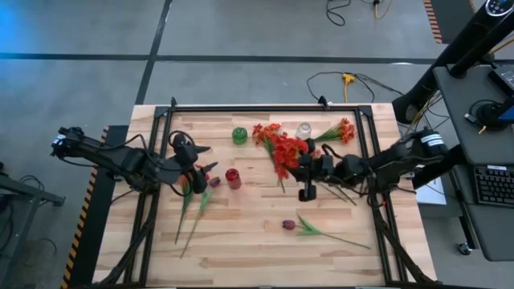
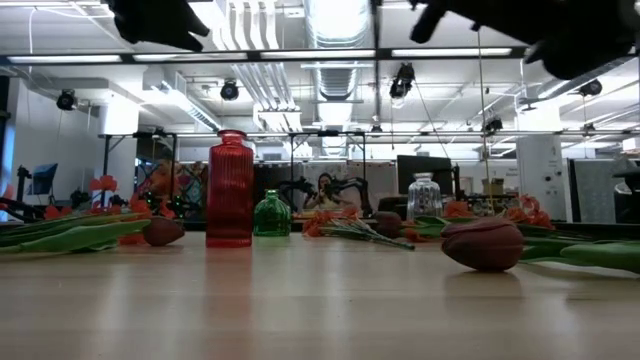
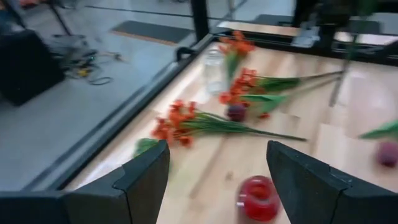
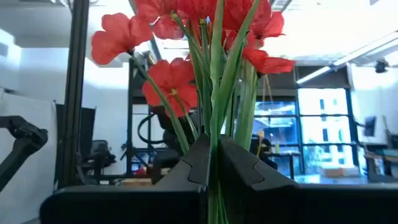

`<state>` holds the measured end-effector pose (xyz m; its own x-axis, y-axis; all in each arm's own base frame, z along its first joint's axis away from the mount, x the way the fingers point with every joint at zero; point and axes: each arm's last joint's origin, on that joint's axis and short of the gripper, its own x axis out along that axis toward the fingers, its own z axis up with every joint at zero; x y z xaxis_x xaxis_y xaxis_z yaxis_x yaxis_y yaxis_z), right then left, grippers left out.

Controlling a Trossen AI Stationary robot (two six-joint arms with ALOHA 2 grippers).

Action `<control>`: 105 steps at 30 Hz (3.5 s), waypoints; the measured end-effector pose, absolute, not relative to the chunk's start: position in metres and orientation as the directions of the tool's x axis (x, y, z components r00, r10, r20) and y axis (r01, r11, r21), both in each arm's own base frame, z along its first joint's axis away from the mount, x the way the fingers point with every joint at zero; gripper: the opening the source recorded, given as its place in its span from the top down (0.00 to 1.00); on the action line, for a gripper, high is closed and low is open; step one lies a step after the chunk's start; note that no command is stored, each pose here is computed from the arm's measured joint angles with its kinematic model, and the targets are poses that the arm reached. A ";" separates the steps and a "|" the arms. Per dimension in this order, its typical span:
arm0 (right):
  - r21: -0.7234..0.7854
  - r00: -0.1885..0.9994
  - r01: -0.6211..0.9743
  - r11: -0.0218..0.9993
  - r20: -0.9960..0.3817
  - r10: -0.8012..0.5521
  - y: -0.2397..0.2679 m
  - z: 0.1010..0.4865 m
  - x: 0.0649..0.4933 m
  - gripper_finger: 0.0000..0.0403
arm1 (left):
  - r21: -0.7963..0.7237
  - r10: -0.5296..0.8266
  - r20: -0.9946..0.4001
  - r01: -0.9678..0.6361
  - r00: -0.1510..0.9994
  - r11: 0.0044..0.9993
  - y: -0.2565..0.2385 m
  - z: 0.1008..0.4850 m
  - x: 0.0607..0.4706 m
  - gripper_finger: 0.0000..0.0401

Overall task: Sort flowers into vase by color
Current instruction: Put the right red flowers into the red vase

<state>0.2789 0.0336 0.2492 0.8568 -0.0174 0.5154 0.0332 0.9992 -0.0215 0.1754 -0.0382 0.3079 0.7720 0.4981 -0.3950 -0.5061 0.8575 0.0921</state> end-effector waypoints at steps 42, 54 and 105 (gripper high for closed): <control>-0.069 0.766 0.059 0.996 0.642 -0.001 0.009 0.259 0.416 0.97 | 0.093 0.615 -0.483 -0.661 0.624 0.744 -0.021 0.299 0.131 0.37; -0.074 0.801 0.071 0.995 0.599 -0.012 0.003 0.254 0.419 0.97 | 0.095 0.619 -0.479 -0.665 0.622 0.741 -0.021 0.300 0.131 0.37; -0.082 0.846 0.075 0.994 0.533 -0.020 -0.001 0.237 0.440 0.97 | 0.101 0.639 -0.459 -0.679 0.617 0.728 -0.021 0.300 0.131 0.37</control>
<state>0.4396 -0.0009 0.2373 0.8460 -0.0198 0.5328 0.0748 0.9938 -0.0818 0.1314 -0.0205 0.3004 0.6171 0.6392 -0.4589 -0.6787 0.7275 0.1007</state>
